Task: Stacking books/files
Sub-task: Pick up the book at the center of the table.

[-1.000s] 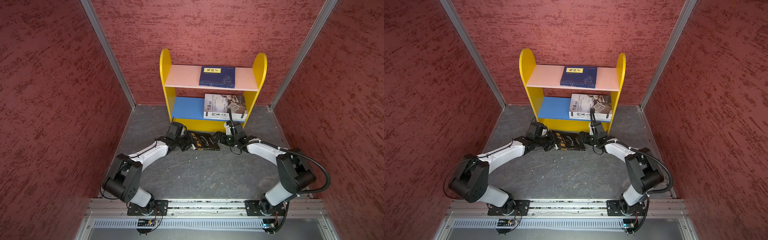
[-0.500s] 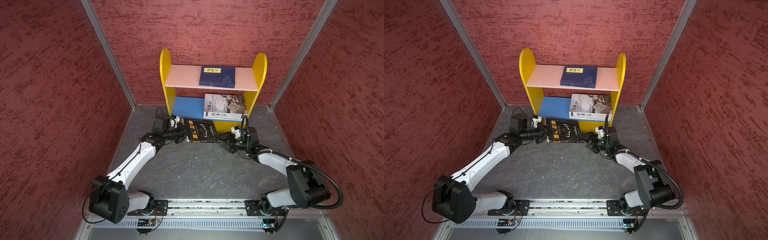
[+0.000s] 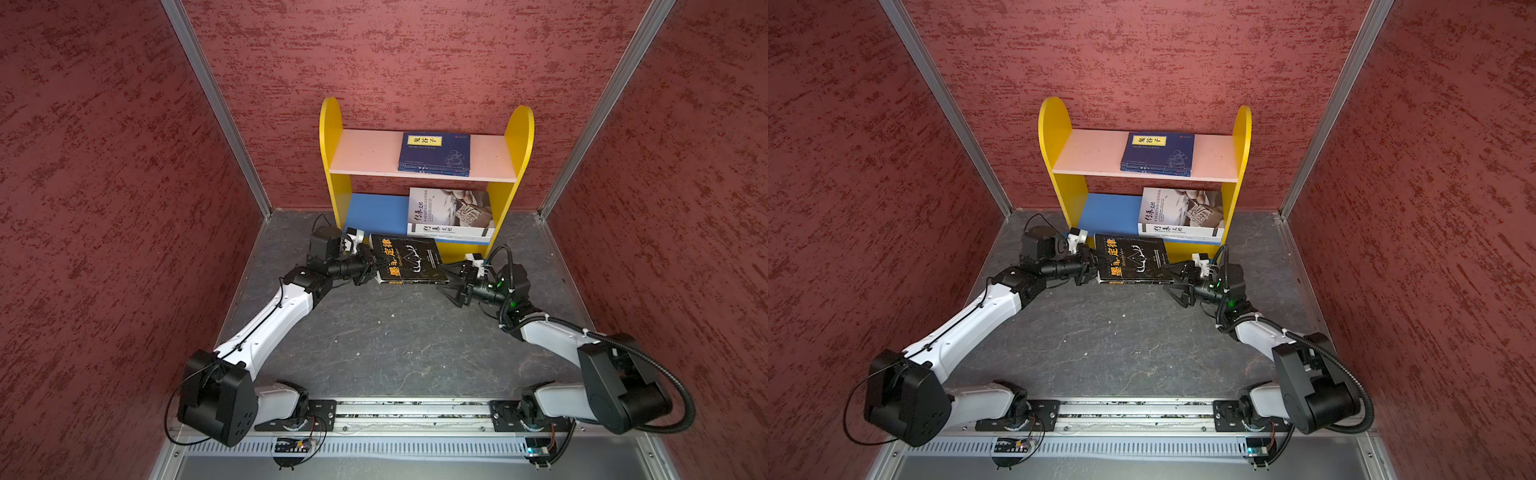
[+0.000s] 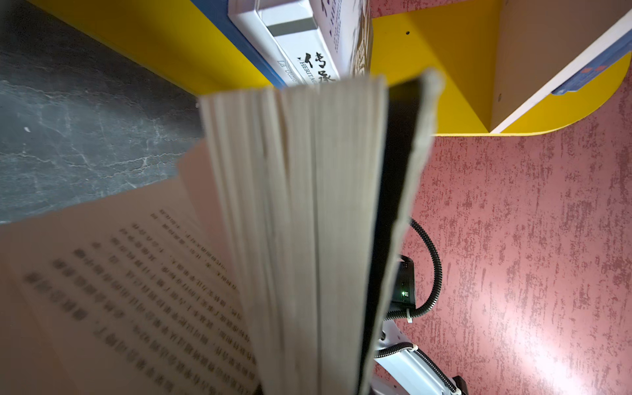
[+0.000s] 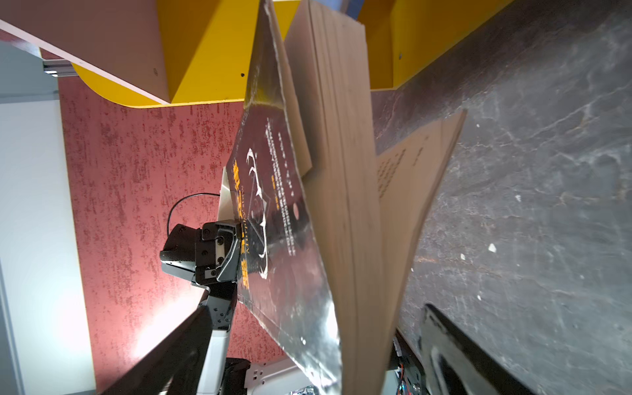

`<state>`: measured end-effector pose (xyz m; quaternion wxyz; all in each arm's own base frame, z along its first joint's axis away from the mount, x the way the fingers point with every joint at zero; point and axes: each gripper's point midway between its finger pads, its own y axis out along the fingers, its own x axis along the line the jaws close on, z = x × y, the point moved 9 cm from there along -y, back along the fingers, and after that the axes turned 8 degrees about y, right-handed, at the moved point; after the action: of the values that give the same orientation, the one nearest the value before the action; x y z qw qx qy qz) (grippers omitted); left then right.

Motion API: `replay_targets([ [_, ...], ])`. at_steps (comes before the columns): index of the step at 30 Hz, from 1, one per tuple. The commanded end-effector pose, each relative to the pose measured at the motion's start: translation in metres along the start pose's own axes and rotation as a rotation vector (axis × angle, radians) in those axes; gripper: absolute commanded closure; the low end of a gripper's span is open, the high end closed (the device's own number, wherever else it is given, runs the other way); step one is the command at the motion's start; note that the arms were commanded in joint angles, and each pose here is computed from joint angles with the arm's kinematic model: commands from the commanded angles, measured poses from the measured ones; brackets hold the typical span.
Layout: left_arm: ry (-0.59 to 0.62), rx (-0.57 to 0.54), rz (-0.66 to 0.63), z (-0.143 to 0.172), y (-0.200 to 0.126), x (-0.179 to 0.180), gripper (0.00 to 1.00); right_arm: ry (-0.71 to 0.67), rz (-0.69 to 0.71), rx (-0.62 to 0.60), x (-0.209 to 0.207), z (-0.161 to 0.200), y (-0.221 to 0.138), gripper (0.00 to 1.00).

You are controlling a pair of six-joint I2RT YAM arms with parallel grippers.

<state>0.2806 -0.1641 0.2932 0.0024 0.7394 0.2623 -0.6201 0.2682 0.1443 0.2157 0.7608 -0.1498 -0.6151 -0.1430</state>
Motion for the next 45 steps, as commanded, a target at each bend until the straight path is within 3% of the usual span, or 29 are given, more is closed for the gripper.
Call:
replay_targets([
  [1, 0.074, -0.004, 0.102, -0.003, 0.001, -0.02, 0.84, 0.029, -0.043, 0.035, 0.004, 0.003, 0.003, 0.09],
  [3, 0.068, 0.002, 0.105, -0.002, 0.003, -0.019, 0.84, 0.03, -0.048, 0.04, 0.006, 0.001, 0.006, 0.14],
  [10, 0.029, 0.022, 0.091, 0.0, 0.008, -0.009, 0.8, 0.031, -0.077, 0.001, 0.007, -0.004, 0.008, 0.49],
  [13, -0.019, 0.046, 0.077, 0.002, 0.012, 0.0, 0.68, 0.028, -0.087, -0.031, 0.005, -0.006, 0.007, 0.6],
  [16, -0.068, 0.069, 0.07, 0.003, 0.015, 0.009, 0.5, 0.009, -0.099, -0.052, 0.007, -0.009, 0.007, 0.69],
  [19, -0.106, 0.085, 0.05, 0.005, 0.014, 0.015, 0.5, -0.003, -0.105, -0.066, 0.007, -0.011, 0.008, 0.79],
  [28, -0.157, 0.092, 0.017, 0.006, 0.011, 0.025, 0.49, -0.004, -0.106, -0.098, 0.002, -0.019, 0.01, 0.88],
  [31, -0.178, 0.084, 0.009, 0.006, 0.007, 0.031, 0.4, -0.005, -0.116, -0.111, 0.004, -0.02, 0.008, 0.89],
  [40, -0.201, -0.089, -0.002, -0.004, -0.05, 0.04, 0.39, -0.019, -0.127, -0.153, 0.011, -0.026, 0.001, 0.89],
  [45, -0.223, -0.078, -0.039, -0.001, -0.06, 0.046, 0.39, -0.037, -0.098, -0.131, 0.015, -0.028, 0.004, 0.89],
])
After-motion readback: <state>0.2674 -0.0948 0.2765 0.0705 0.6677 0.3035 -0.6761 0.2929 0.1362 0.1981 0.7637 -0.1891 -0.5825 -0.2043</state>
